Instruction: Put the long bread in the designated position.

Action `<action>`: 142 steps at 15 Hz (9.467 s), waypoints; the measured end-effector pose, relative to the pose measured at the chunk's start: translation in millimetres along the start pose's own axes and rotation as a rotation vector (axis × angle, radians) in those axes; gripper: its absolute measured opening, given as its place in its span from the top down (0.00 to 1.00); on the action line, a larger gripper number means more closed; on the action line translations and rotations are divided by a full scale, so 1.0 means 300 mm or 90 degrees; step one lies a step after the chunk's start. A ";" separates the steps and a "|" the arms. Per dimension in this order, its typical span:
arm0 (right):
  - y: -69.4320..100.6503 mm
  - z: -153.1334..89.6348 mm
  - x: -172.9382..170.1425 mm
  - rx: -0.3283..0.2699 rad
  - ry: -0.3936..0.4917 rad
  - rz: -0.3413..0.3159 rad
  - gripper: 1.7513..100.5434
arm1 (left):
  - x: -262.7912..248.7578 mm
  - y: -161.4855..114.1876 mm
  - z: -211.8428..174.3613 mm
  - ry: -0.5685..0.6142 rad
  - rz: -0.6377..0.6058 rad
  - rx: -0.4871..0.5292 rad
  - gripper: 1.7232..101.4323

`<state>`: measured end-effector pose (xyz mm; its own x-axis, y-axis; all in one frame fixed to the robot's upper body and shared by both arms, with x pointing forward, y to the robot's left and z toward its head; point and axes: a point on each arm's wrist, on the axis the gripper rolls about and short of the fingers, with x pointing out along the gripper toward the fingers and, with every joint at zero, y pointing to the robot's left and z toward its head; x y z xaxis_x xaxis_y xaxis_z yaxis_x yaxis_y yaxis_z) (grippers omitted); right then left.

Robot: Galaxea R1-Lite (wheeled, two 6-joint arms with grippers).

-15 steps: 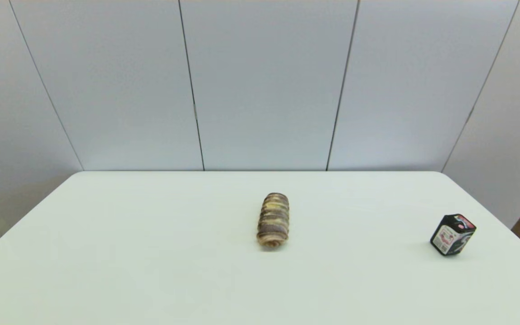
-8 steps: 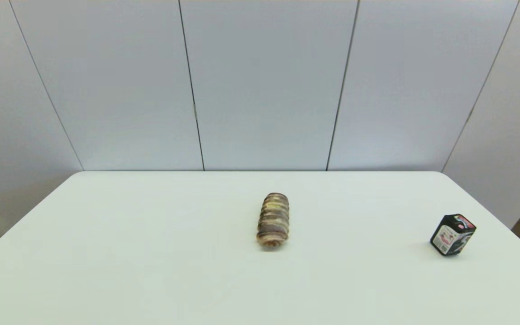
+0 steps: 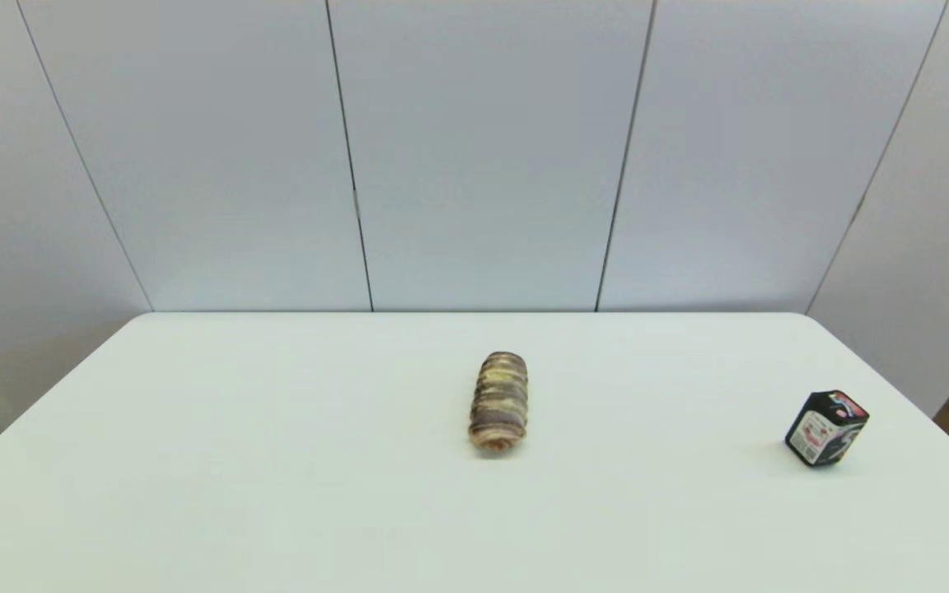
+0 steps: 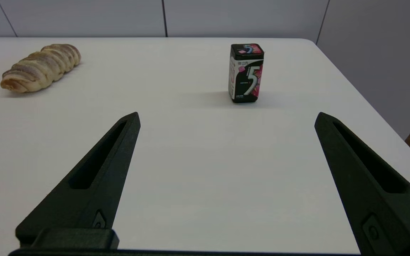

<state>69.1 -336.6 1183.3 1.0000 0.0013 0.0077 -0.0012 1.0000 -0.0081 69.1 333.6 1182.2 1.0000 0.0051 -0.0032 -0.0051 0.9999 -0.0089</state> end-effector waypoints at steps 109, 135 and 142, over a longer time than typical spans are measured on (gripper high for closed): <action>0.802 0.343 1.200 -0.034 0.523 0.014 0.95 | 0.000 0.000 0.000 0.000 0.000 0.000 0.04; 0.184 0.359 1.136 -0.085 0.660 -0.008 0.95 | 0.000 0.000 0.000 0.000 0.000 0.000 0.04; 0.180 0.305 1.116 -0.095 0.702 -0.010 0.95 | 0.000 0.000 0.000 0.000 0.000 0.000 0.04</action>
<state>403.1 -281.3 1276.8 0.4596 -0.0931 -0.8833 -0.0622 0.9887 -0.1366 69.1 333.6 1182.2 1.0000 0.0053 -0.0032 -0.0053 0.9999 -0.0089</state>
